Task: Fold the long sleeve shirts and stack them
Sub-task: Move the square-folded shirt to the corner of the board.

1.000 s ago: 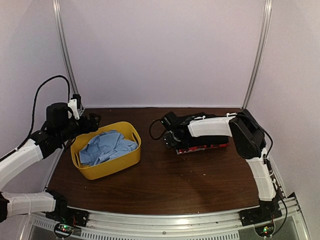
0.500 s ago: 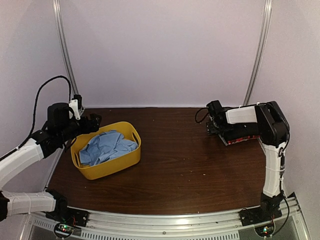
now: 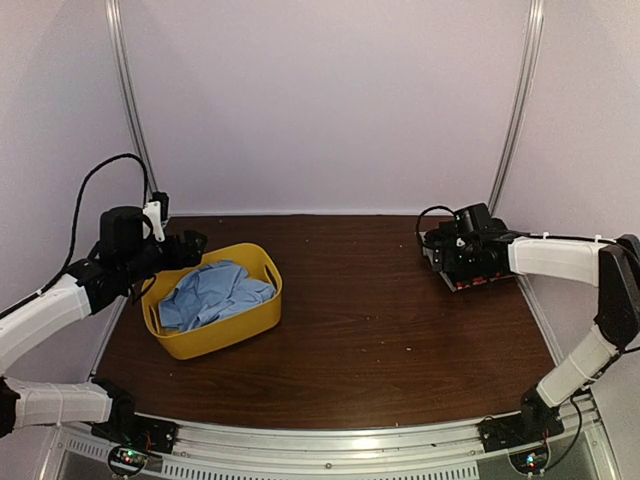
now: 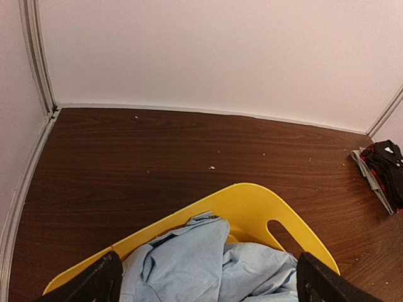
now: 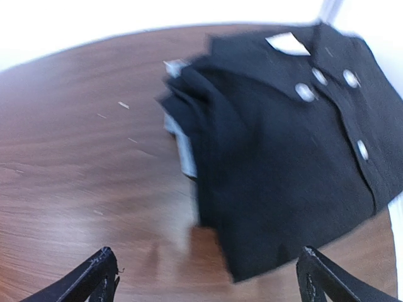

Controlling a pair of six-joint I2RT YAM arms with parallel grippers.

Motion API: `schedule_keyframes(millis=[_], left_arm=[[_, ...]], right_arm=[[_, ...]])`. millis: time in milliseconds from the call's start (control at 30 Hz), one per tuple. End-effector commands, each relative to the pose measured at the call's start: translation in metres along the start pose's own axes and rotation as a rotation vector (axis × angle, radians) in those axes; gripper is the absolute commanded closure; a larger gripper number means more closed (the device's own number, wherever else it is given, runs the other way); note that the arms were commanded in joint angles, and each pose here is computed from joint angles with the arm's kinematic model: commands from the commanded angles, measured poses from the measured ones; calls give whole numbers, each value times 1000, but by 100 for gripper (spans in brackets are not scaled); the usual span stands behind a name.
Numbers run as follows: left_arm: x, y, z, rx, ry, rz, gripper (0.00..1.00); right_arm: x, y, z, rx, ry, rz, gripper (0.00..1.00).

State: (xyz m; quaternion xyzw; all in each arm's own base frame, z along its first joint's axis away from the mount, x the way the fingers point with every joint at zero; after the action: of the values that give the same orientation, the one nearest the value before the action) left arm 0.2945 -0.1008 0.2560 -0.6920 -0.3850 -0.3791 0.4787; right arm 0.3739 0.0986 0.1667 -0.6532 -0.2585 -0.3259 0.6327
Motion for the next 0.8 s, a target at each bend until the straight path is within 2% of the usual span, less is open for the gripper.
schedule_keyframes(millis=[0,200,367,600,767], left_arm=[[13,0,-4,-23,-3,-38,2],[10,4,-4,-21,-7,-16,2],[5,9,-5,-28,-8,13,2],[-10,14,-7,-55,-44,96,2],[-32,14,-16,-124,-59,234,2]], right_arm=[[-39,7,-40,-90,117,94,0],[-64,10,-61,-48,229,106,0],[-71,37,-73,-15,266,143,0],[-29,87,-84,-33,243,112,0],[4,107,-78,-4,206,97,0]])
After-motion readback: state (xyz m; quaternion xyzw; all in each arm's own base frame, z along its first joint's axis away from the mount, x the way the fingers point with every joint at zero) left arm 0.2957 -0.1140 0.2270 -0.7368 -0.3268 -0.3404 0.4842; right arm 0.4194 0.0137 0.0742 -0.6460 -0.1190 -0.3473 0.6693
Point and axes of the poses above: each gripper's point midway between its finger pads, its own y axis out along the fingers, its own z axis along the line the jaws close on, x = y × z, the point moved 5 cm from there along -y, back along the fingers, and after that the axes turned 1 degree about -y, right-handed, at the moved point
